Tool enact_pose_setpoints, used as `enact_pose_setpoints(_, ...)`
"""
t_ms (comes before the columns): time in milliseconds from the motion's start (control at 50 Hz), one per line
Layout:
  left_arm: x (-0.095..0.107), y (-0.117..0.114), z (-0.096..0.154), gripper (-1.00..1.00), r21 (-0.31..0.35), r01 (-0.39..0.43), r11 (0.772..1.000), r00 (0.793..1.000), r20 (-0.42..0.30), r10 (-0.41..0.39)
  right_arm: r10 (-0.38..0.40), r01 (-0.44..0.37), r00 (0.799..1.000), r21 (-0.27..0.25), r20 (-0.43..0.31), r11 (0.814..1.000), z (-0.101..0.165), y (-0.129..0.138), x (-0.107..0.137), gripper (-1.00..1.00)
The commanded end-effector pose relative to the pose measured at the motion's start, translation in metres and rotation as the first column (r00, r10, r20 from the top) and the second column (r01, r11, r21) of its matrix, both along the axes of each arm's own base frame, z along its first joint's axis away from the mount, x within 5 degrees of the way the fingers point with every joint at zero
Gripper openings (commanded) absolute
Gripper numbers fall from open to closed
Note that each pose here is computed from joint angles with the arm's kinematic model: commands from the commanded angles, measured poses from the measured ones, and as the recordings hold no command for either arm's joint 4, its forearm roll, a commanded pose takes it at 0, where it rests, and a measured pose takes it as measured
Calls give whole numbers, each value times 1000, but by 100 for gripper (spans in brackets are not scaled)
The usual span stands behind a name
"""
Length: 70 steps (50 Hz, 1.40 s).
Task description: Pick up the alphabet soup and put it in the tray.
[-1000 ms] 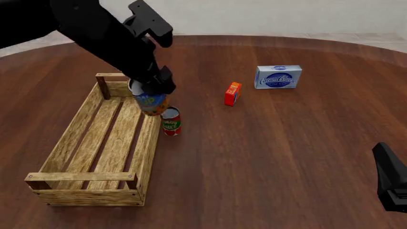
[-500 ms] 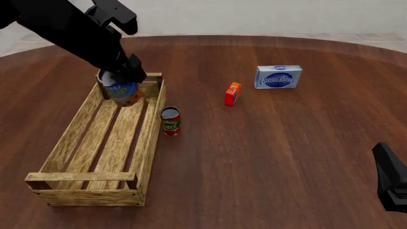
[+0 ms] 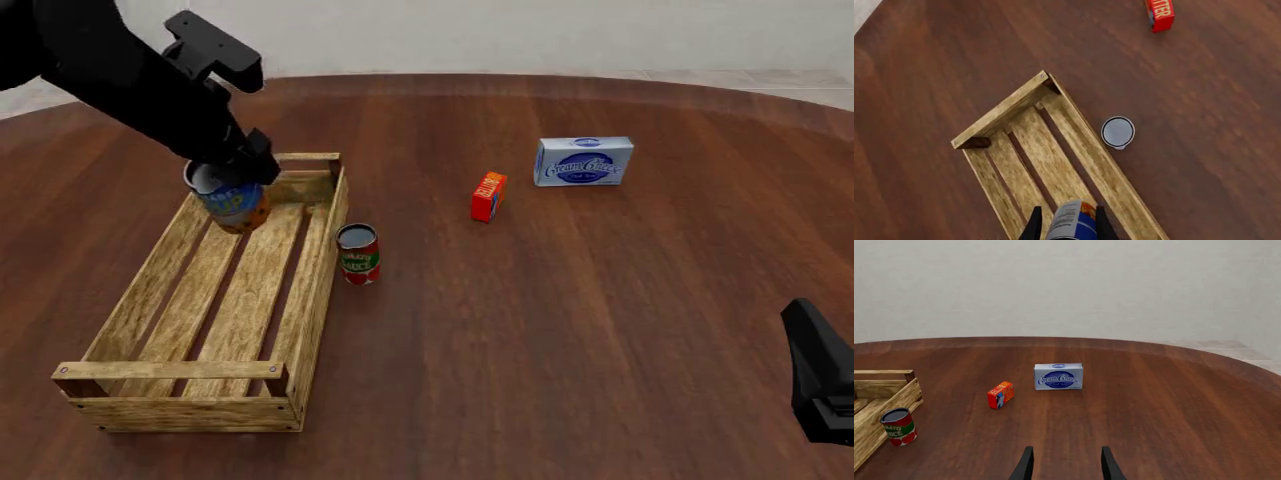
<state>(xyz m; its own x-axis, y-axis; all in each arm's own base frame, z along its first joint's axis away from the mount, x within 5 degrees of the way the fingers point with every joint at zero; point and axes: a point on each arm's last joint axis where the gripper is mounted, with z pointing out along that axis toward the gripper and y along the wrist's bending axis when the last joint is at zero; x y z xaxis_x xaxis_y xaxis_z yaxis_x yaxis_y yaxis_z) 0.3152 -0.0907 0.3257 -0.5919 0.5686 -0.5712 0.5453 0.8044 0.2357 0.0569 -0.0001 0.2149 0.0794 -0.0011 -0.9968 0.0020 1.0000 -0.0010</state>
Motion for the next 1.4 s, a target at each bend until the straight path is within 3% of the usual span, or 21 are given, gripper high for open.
enact_pose_setpoints(20,12,9,-21,-100,14,-27,1000,999,-18,27,2,-2,1000,1,1,1000,0,0,0,100)
enact_pose_setpoints(560,46,18,-81,-100,51,-41,998,996,-79,45,2,-2,1000,1,2,1000,0,0,0,100)
enact_pose_setpoints(1400,68,16,-123,-100,67,-41,997,989,-137,50,2,-2,1000,1,2,1000,0,0,0,100)
